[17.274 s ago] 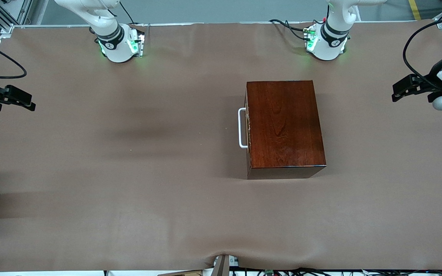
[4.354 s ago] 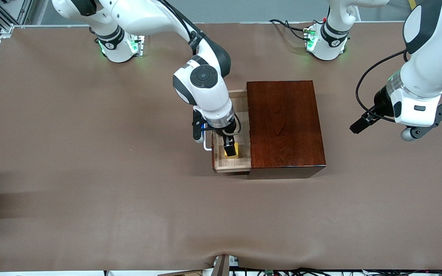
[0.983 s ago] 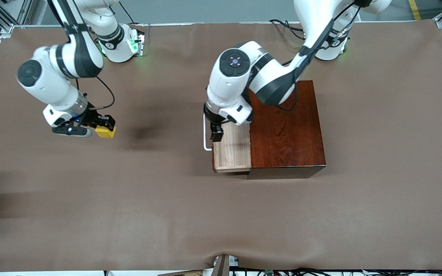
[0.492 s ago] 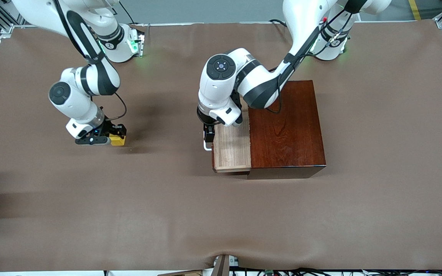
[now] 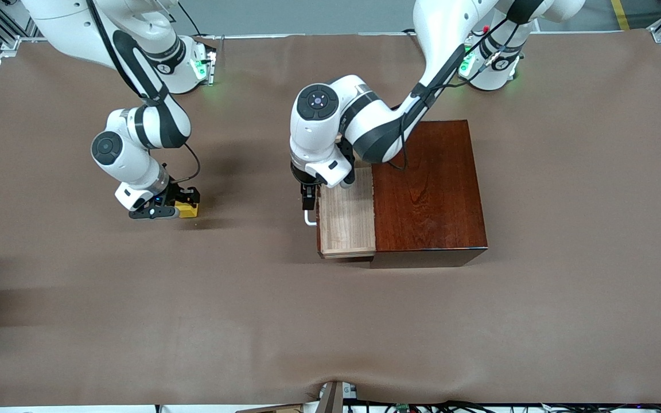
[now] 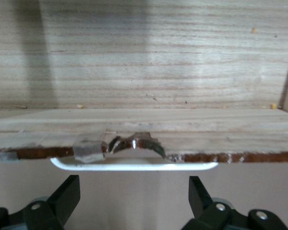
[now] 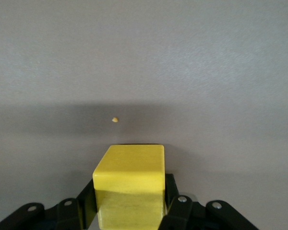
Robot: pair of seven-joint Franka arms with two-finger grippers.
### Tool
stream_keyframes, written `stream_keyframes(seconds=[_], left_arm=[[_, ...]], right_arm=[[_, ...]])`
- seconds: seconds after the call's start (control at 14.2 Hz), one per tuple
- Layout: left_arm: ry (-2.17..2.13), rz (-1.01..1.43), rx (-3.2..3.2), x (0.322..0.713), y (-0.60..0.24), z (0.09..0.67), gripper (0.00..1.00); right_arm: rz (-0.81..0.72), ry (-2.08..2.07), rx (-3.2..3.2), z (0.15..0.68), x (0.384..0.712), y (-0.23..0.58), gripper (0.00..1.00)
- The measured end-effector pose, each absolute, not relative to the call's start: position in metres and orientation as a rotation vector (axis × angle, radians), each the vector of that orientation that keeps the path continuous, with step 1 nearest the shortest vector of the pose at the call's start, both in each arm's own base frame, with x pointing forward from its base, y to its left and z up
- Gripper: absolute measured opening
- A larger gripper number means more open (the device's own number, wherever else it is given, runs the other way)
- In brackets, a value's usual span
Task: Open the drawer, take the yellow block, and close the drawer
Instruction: 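Lower the cube onto the table and open the right gripper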
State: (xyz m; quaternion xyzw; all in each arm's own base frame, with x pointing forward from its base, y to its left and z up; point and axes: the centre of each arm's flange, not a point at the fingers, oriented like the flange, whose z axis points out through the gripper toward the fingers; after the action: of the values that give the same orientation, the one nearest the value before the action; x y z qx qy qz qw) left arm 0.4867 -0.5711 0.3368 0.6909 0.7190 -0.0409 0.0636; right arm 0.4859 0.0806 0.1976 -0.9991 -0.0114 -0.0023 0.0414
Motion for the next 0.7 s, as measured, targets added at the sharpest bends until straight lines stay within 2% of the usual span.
stream_keyframes(seconds=[0.35,0.42,0.7], left_arm=[[2.161,-0.06,2.14,0.482,-0.57,0.322,1.0],[2.153,-0.043,2.154,0.48,-0.571,0.32,1.0],[2.138,-0.011,2.18,0.474,-0.575,0.319,1.0]], right_arm=[[0.017,0.046,-3.034,0.197,0.484,0.084,0.56],[0.018,0.071,-3.033,0.197,0.485,0.084,0.62],[0.113,0.135,-3.009,0.218,0.505,0.084,0.99]])
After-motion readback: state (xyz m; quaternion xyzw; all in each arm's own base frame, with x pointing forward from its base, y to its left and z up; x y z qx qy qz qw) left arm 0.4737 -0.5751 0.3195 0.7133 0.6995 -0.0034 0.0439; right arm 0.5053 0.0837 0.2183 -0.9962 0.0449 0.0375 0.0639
